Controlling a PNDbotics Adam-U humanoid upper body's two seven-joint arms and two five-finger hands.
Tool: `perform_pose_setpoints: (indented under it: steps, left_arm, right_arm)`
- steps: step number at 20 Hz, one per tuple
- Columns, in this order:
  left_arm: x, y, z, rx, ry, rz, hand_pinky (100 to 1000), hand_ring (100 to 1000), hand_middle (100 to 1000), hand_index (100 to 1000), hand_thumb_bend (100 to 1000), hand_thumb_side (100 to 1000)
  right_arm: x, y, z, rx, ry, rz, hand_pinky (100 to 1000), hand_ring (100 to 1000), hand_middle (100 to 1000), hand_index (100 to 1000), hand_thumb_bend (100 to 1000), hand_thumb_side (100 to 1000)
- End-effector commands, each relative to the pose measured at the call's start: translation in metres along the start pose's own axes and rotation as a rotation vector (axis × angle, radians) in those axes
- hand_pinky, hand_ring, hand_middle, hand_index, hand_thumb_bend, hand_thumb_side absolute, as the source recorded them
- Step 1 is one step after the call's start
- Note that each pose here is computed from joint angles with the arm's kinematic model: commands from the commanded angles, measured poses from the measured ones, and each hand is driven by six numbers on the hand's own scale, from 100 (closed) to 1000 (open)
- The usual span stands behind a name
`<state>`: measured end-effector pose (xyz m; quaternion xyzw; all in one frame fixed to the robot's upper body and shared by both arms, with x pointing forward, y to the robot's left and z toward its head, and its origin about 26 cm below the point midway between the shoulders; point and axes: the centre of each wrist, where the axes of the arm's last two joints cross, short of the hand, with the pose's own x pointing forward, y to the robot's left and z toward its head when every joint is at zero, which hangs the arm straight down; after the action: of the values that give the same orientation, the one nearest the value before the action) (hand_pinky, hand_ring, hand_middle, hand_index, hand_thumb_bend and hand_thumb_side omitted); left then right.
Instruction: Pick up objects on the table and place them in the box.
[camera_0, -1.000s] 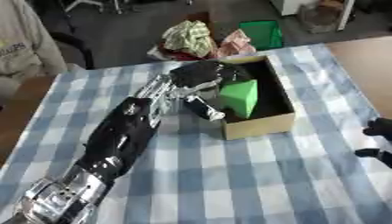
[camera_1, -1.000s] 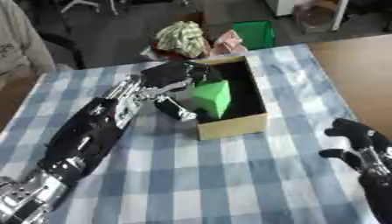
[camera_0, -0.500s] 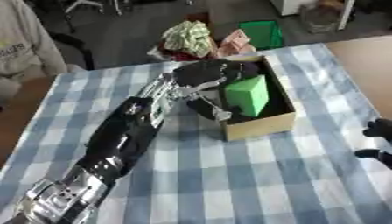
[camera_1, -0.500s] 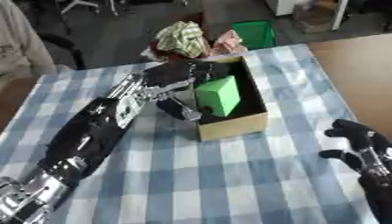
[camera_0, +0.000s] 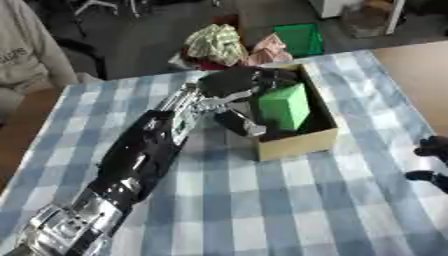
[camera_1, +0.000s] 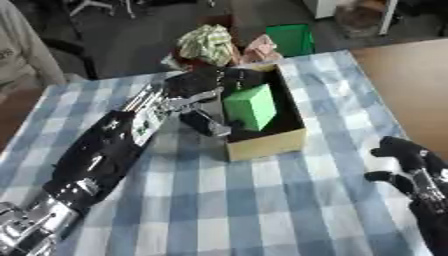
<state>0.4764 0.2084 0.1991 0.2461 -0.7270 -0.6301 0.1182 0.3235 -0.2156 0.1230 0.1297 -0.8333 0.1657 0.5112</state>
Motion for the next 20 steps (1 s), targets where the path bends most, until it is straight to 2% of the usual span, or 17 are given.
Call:
perform_pose_setpoints:
  steps: [1,6,10,12,15,16,17,18,20]
  left_arm:
    - [-0.003,0.021,0.000,-0.007,-0.009,-0.081,1000,1000,1000,1000,100,877]
    - [-0.003,0.019,0.000,-0.007,-0.003,-0.098,1000,1000,1000,1000,100,993]
    - [-0.003,0.018,0.000,-0.008,0.001,-0.104,1000,1000,1000,1000,100,1000]
    - [-0.004,0.017,0.001,-0.018,0.008,-0.109,1000,1000,1000,1000,100,967]
    - [-0.005,0.015,0.002,-0.048,0.032,-0.125,1000,1000,1000,1000,100,744]
    - [-0.005,0.014,0.003,-0.057,0.040,-0.131,1000,1000,1000,1000,100,558]
    - [-0.006,0.013,0.004,-0.065,0.045,-0.138,1000,1000,1000,1000,100,467]
    - [-0.006,0.012,0.004,-0.069,0.048,-0.145,1000,1000,1000,1000,207,401]
    - [-0.006,0.011,0.005,-0.067,0.052,-0.157,1000,1000,1000,1000,375,330]
  right_arm:
    - [0.005,0.000,-0.002,0.006,-0.018,0.006,647,1000,678,823,100,655]
    - [0.004,-0.001,-0.002,0.006,-0.017,0.006,647,1000,678,823,100,655]
    - [0.004,-0.001,-0.002,0.005,-0.015,0.007,648,1000,678,823,100,656]
    - [0.004,-0.001,-0.002,0.005,-0.015,0.008,648,1000,678,824,100,658]
    - [0.004,-0.001,-0.002,0.004,-0.014,0.008,648,1000,678,824,100,660]
    - [0.004,-0.001,-0.002,0.004,-0.014,0.009,648,1000,678,824,100,659]
    - [0.004,-0.001,-0.002,0.004,-0.014,0.009,648,1000,678,824,100,659]
    - [0.004,-0.001,-0.002,0.004,-0.014,0.010,648,1000,678,824,100,660]
    - [0.003,-0.001,-0.001,0.003,-0.012,0.011,648,1000,678,824,100,663]
